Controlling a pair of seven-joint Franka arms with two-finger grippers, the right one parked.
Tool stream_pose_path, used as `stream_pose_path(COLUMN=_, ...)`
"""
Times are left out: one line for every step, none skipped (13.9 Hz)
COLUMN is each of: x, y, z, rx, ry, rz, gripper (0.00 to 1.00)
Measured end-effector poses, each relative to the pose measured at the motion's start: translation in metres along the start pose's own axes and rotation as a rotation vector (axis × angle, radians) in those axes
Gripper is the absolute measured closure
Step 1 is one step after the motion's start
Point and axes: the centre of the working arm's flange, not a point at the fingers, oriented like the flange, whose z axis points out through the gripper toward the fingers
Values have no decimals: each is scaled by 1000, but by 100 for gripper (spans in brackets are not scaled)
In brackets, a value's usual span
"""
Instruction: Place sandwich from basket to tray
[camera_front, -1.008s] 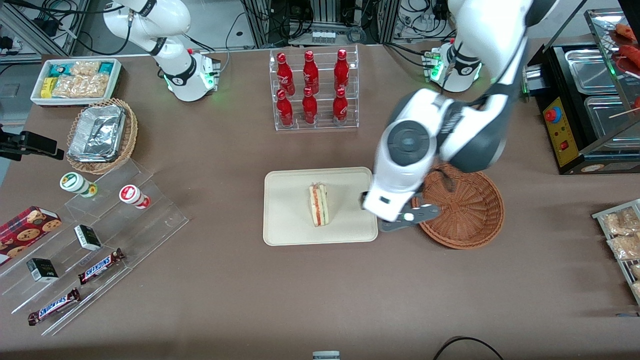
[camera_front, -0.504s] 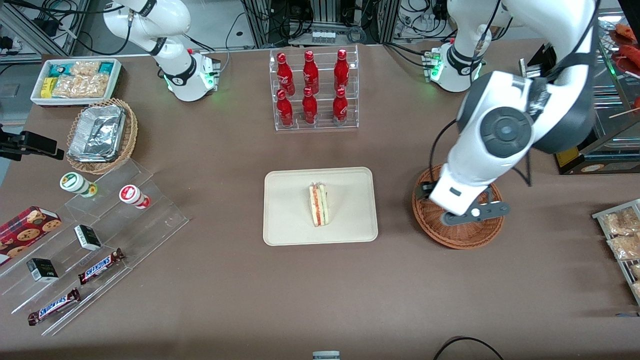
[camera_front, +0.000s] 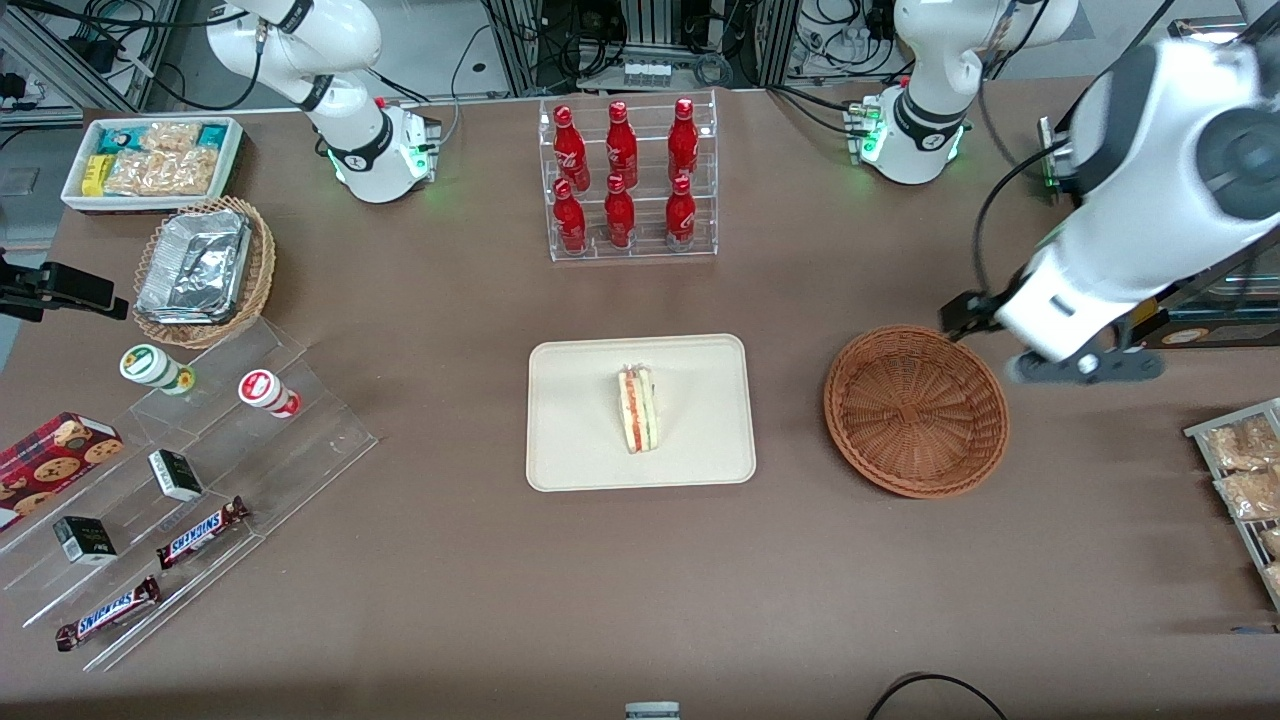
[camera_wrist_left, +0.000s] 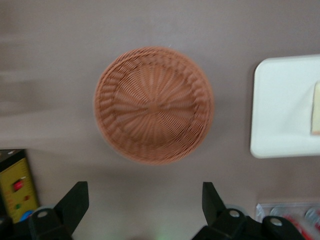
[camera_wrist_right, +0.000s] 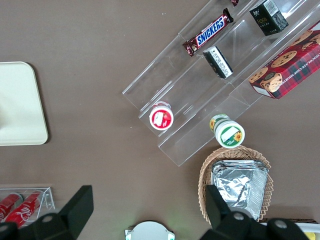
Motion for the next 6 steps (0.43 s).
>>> stream_pose_path(x=-9, y=-14, z=-9, rx=-1, ry=-7, rz=24, gripper=0)
stream_pose_path(x=-17, y=-25, z=-18, rx=-3, ry=-15, rz=42, gripper=0)
stream_pose_path(x=-25, y=-33, z=-24, rx=-3, ry=-20, rz=48, gripper=0)
stream_pose_path(x=-30, y=-40, z=-30, rx=-4, ry=-22, rz=44, gripper=0)
stream_pose_path(x=-34, y=-46, z=-35, rx=-4, ry=-21, rz=36, gripper=0)
stream_pose_path(x=-36, y=-52, z=-38, rx=-6, ry=-15, rz=26, gripper=0)
